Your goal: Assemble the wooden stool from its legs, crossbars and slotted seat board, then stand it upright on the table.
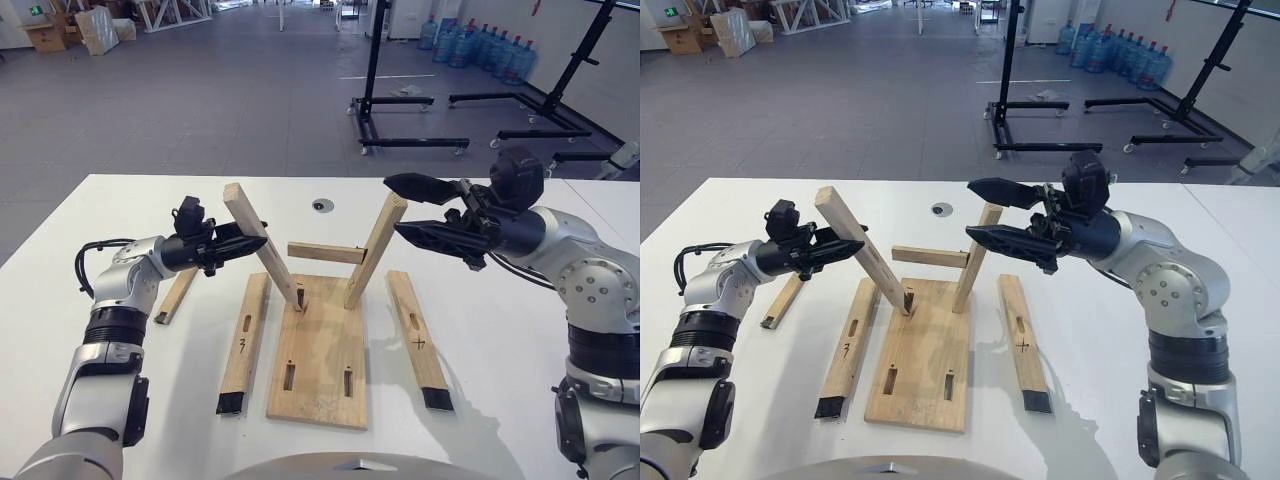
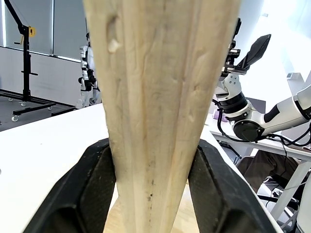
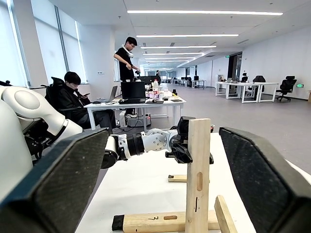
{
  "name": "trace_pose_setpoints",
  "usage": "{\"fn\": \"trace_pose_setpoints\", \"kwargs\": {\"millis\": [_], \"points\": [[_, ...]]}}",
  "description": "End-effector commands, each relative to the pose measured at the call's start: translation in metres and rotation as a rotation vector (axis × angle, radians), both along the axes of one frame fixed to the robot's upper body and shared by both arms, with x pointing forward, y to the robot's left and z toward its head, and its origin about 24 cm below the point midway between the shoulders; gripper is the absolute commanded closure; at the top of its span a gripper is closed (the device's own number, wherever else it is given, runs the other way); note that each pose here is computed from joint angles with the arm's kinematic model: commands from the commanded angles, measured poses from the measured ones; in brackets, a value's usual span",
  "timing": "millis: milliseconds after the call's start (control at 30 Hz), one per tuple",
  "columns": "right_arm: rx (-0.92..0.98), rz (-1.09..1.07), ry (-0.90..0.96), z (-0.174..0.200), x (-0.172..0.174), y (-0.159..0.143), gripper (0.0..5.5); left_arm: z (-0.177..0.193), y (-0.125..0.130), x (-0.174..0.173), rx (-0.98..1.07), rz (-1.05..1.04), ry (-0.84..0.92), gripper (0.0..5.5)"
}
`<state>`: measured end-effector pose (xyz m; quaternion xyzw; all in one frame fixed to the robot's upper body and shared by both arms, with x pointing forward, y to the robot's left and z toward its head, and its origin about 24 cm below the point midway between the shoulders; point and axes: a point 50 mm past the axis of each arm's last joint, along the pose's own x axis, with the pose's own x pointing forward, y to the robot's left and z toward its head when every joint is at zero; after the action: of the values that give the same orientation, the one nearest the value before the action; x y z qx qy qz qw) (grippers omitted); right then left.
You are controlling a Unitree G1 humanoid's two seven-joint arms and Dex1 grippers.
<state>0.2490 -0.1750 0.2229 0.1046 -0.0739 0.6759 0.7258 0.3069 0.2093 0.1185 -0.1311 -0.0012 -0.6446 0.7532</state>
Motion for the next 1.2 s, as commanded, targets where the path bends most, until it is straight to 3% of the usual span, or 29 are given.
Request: {"fn": "trace_pose_setpoints", "kwargs": {"millis": [33,300,533,933,1200], "points": [[-0.012,0.021,-0.026,0.006,0.001,0.003,1.35,0.000,0.002,0.007,0.073,-0.016,0.005,3.46],[-0.021,0.033,-0.021,0.004,0.003,0.007,1.35,-0.001,-0.004,0.020,0.118,-0.051,0.037,3.46],[-0.021,0.050,-0.008,0.002,0.001,0.010,1.35,0.008,-0.001,0.028,0.298,-0.086,0.043,3.46],[-0.010,0.072,0.014,-0.001,-0.004,0.015,1.35,0.036,-0.011,0.033,0.505,-0.199,-0.077,3.46],[-0.006,0.081,0.023,-0.001,-0.005,0.016,1.35,0.046,-0.010,0.031,0.536,-0.231,-0.106,3.49]]}}
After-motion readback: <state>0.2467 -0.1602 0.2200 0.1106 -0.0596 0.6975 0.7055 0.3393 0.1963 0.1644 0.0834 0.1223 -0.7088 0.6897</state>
